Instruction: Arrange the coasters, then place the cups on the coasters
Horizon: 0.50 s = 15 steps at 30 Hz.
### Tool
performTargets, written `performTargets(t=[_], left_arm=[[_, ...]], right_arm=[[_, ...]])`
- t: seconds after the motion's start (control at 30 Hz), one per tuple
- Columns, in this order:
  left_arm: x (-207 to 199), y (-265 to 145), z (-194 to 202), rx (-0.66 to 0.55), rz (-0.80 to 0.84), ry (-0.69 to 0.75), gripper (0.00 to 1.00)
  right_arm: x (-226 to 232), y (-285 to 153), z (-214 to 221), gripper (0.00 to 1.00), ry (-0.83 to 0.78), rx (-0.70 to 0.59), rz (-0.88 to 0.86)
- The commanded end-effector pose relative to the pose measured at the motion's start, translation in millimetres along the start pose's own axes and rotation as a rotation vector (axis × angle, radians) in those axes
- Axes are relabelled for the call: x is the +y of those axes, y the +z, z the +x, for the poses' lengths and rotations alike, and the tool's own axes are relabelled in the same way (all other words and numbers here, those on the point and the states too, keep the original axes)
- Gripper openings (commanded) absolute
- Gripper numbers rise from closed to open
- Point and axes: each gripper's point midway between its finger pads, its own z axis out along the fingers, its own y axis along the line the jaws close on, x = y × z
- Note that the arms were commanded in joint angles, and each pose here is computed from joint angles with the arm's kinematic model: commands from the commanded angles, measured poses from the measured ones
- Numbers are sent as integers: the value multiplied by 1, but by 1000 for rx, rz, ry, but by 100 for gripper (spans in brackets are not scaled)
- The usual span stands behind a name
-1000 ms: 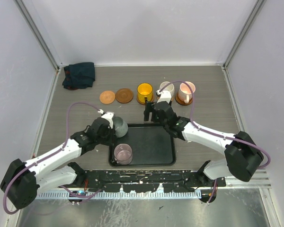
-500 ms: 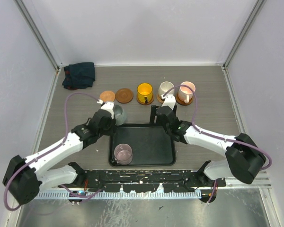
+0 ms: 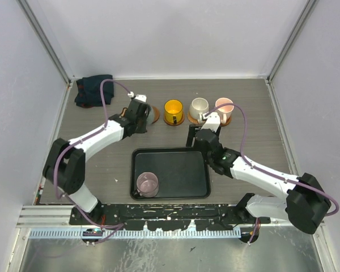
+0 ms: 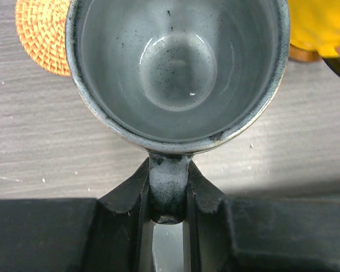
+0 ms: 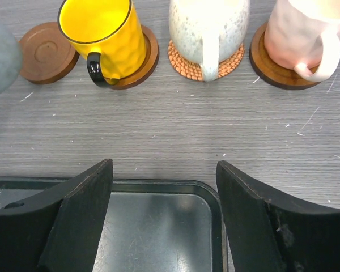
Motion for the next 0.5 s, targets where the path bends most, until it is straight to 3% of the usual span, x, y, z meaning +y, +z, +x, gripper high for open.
performTargets(t=[0.0,0.47], left_arm=[[-11,3,-70,-138,15,-59,0],[-9,47,-84,-58,-6,-98,0]], right_arm=[[-2,-7,-26,78,12,-73,14],[8,-4,-24,78,15,-50,-18]])
